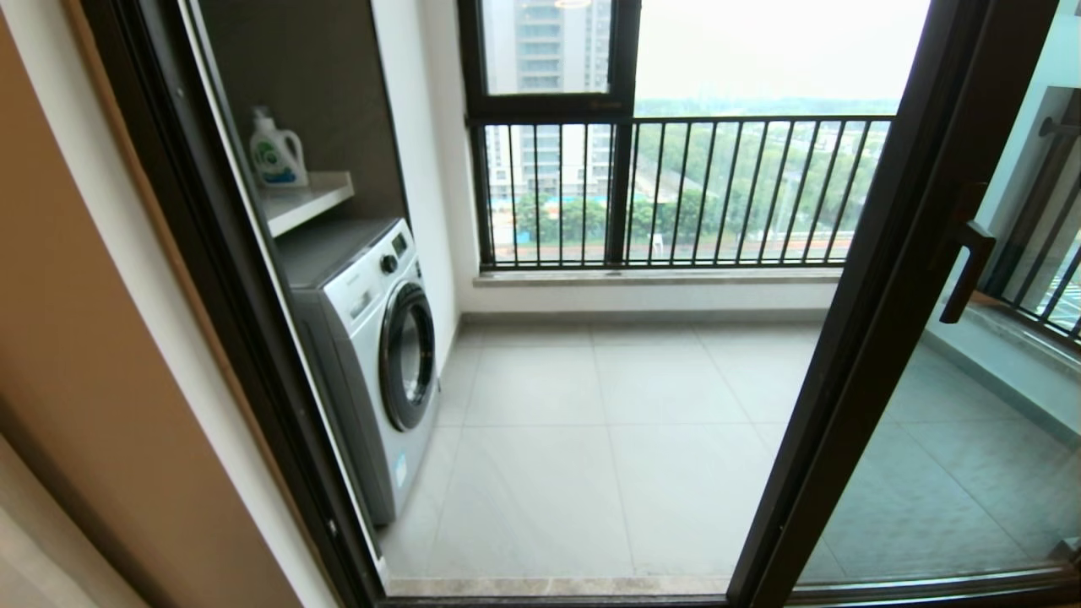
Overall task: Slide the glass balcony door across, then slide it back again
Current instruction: Close the slid door
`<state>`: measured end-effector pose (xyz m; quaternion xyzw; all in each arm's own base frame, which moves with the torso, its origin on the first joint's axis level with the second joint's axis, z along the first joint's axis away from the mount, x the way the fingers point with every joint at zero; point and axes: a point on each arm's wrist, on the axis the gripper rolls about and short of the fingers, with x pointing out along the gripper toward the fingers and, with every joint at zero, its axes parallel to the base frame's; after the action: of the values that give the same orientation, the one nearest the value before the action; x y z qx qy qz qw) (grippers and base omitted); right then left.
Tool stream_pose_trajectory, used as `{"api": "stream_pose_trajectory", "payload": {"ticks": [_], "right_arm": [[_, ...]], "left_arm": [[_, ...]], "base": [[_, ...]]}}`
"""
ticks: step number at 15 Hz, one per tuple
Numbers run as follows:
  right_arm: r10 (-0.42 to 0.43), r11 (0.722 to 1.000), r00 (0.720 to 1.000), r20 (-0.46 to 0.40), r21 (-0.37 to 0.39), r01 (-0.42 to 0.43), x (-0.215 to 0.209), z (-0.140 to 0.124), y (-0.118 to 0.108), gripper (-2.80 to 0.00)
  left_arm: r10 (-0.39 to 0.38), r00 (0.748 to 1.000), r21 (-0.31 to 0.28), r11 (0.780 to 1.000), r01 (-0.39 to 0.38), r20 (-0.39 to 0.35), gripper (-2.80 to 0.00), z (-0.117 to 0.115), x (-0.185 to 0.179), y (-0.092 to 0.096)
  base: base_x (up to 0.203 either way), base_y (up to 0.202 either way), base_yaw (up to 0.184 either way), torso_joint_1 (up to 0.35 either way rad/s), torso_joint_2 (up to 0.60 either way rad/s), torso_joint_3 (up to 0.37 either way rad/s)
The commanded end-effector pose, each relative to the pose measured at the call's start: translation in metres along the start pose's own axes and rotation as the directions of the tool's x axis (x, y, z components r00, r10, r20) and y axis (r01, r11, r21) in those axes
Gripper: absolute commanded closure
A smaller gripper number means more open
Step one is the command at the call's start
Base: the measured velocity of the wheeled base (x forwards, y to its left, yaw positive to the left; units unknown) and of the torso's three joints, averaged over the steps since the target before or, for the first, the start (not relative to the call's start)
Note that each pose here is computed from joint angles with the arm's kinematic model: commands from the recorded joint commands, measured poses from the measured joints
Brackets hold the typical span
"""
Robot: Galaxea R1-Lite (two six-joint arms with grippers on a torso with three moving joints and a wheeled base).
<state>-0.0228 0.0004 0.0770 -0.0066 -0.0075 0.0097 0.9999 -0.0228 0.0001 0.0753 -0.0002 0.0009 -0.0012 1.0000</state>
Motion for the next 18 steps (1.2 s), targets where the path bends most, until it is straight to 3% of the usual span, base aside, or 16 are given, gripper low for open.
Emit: {"api": "stream_pose_trajectory", "payload": {"ticks": [1,8,12,15,18], "right_arm": [[0.0,1.0,1.0,-0.007,-0.001,0.0,0.001,-0.002,0.0,0.0],[-0.026,0.999,1.0,0.008,0.035,0.026,0.001,-0.002,-0.001,0.0],[-0.033,0.999,0.999,0.02,0.013,0.033,0.0,0.002,-0.001,0.0],[-0.023,1.0,1.0,0.009,-0.001,0.023,0.002,0.042,-0.001,0.0],[-0.029,1.0,0.999,0.022,0.012,0.028,0.02,0.121,-0.003,0.0]], "left_arm": [[0.001,1.0,-0.001,1.0,-0.001,-0.001,0.0,0.0,0.0,0.0],[0.001,1.0,-0.001,1.0,-0.001,-0.001,0.0,0.0,0.0,0.0],[0.001,1.0,0.0,1.0,-0.001,-0.001,0.0,0.0,0.0,0.0],[0.0,1.0,-0.001,1.0,0.0,-0.001,0.0,0.0,0.0,0.0],[0.001,1.0,0.0,1.0,-0.001,-0.001,0.0,0.0,0.0,0.0]], "base": [[0.0,0.0,0.0,0.0,0.0,0.0],[0.0,0.0,0.0,0.0,0.0,0.0],[0.0,0.0,0.0,0.0,0.0,0.0],[0.0,0.0,0.0,0.0,0.0,0.0],[0.0,0.0,0.0,0.0,0.0,0.0]]}}
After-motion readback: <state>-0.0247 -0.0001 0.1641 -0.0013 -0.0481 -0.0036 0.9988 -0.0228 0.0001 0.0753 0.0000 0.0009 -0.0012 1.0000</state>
